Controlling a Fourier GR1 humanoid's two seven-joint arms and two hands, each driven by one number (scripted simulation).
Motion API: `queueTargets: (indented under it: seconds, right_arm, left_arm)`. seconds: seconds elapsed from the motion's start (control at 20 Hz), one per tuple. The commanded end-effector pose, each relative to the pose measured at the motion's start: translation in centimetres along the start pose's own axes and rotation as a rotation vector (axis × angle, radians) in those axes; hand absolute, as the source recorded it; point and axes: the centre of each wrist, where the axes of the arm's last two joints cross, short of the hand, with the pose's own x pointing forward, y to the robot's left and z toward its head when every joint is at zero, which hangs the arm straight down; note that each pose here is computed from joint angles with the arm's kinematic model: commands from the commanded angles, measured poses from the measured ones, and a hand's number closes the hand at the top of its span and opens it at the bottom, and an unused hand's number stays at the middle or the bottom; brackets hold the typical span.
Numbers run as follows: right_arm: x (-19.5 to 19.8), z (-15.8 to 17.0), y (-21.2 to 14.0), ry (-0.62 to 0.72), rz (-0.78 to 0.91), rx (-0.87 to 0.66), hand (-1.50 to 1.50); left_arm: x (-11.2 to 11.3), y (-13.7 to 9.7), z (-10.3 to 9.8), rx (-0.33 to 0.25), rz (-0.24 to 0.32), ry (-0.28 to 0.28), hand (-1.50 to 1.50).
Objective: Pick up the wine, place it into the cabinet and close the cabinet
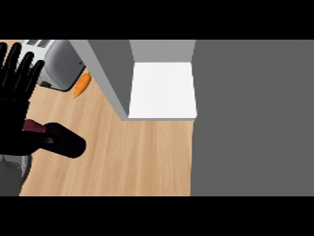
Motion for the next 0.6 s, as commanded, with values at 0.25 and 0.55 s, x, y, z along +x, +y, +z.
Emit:
queueTargets:
  seconds: [0.25,0.55]
  right_arm:
    - [1.0,0.2,-0.1,0.009,-0.004,0.002,-1.5]
    - [1.4,-0.6,-0.1,0.023,-0.014,0.009,-1.5]
  left_arm:
    - [0.4,-1.3,2.1,0.011,-0.018,0.008,-1.5]
    - [0.6,0.1,0.9,0.029,-0.035,0.014,-1.5]
